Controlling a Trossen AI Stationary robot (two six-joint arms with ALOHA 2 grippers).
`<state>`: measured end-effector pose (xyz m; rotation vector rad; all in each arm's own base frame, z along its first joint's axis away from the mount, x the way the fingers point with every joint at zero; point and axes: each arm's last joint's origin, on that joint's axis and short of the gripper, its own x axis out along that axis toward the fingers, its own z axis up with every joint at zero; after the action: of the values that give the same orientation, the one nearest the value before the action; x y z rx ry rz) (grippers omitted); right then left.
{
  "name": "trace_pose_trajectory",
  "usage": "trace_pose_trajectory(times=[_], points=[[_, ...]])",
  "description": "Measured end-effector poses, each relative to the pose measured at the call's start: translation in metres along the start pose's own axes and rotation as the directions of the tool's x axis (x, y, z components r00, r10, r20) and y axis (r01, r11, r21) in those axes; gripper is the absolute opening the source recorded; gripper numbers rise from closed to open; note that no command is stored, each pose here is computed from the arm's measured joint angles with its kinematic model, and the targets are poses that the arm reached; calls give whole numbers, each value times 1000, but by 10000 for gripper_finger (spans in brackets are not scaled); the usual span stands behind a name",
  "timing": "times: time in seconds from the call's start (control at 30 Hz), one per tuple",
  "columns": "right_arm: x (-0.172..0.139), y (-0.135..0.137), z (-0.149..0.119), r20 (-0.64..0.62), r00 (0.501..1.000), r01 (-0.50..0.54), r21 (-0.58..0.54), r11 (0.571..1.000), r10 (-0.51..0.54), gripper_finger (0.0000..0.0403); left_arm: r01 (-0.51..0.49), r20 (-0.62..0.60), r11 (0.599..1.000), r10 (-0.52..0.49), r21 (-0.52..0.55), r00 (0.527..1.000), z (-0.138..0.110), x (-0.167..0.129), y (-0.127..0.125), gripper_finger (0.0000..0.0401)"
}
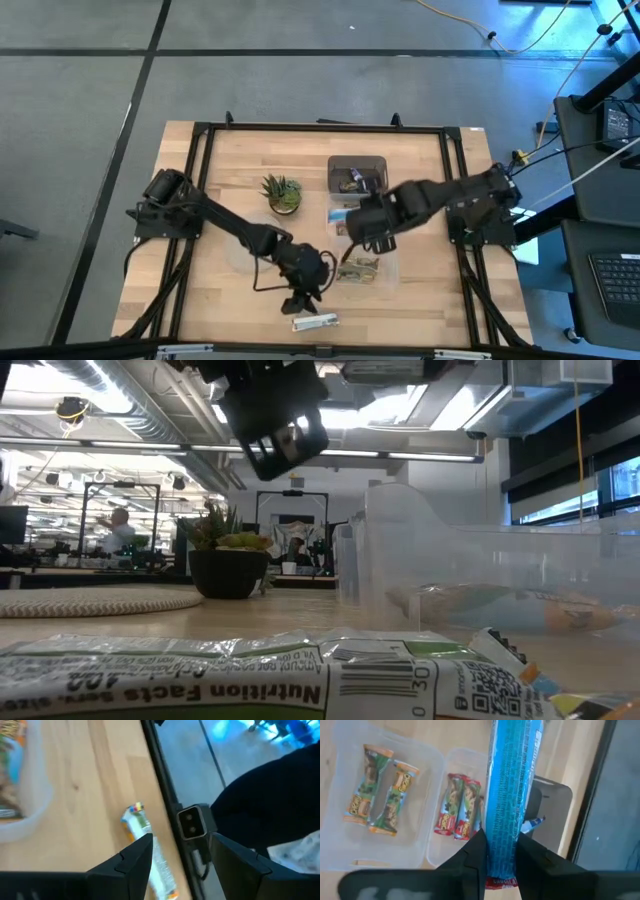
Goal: Pick and place Granola Bars by type
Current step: Put the red granola bar into the top transparent bin
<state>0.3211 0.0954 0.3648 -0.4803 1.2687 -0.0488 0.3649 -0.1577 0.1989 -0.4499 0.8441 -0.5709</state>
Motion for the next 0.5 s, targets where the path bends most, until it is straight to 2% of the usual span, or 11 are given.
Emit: trace_pose_trajectory(times=[0.1, 0.2, 0.37, 0.5], points=[[5, -13, -7, 20, 1000, -19, -2, 1000, 19, 80, -21, -13, 1000, 22, 18, 1000, 4, -13, 5, 189], [15, -20, -19, 38, 998, -51, 0, 999, 51, 80, -95, -24, 995, 95, 22, 995, 6, -28, 7, 189], [38, -20, -43, 128, 988, -99, 55, 994, 91, 80, -232, -18, 972, 233, 46, 972, 8, -53, 7, 189], [61, -17, -62, 200, 972, -142, 95, 985, 121, 80, -295, -17, 954, 296, 53, 955, 10, -69, 10, 189]])
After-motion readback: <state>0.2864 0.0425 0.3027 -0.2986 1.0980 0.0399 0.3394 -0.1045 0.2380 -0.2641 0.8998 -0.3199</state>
